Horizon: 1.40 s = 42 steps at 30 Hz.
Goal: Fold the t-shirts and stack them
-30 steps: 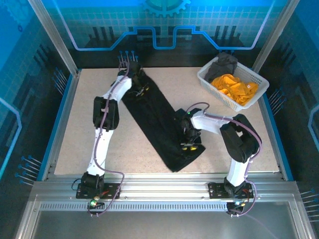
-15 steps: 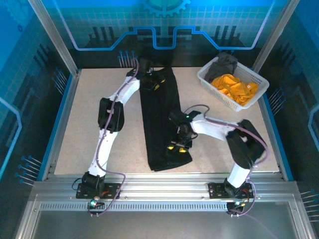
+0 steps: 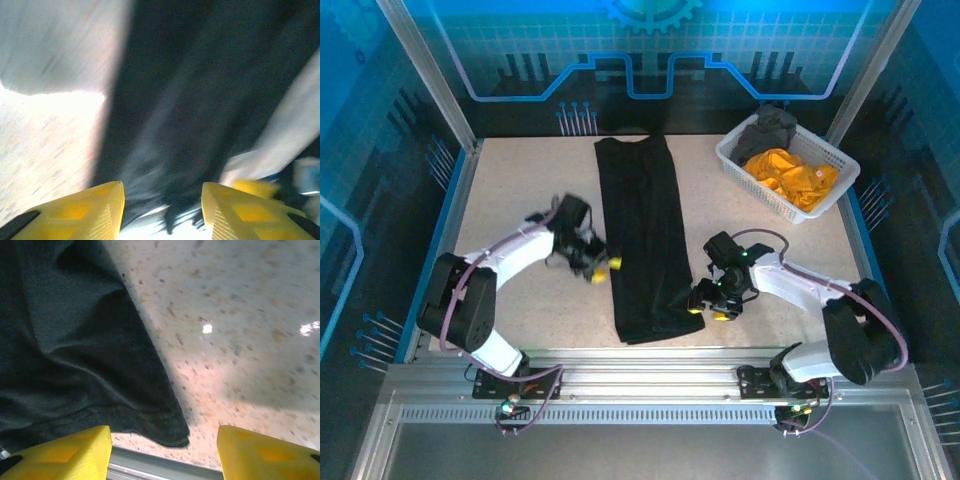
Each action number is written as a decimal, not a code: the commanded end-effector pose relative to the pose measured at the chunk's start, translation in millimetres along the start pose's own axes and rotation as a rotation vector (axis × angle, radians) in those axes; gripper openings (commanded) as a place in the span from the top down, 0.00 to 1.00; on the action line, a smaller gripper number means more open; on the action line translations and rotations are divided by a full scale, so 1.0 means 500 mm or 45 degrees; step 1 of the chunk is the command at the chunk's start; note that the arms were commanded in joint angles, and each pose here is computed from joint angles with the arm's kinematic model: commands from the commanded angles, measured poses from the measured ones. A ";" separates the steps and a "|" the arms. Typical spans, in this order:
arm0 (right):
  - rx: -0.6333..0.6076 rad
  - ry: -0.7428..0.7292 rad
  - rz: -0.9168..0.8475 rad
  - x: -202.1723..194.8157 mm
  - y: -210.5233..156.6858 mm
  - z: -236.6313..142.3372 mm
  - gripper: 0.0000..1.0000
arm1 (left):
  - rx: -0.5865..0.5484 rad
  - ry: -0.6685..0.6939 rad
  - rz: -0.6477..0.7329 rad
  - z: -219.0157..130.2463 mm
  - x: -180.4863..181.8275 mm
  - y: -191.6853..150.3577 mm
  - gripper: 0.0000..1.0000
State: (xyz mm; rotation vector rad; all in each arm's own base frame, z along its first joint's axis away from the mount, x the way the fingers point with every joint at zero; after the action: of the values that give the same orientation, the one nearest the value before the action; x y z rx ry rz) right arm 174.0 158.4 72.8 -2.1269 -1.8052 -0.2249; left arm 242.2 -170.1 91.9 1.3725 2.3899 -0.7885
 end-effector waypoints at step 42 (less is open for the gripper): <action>-0.189 0.289 0.260 0.154 0.053 -0.163 1.00 | -0.195 -0.402 -0.129 -0.106 -0.071 -0.061 1.00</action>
State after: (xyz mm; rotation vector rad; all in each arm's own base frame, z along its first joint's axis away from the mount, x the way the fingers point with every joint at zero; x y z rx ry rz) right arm 192.0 196.9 148.7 -2.2150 -1.5021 -0.4711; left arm 201.9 -180.3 139.1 1.0992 2.2951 -0.8153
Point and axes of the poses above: each hand's point on the last joint's axis, 136 mm out from that joint toward the fingers, its own z axis out along the fingers, its own x axis along the line the jaws close on, y = z × x, the point moved 4 cm from there along -z, back along the fingers
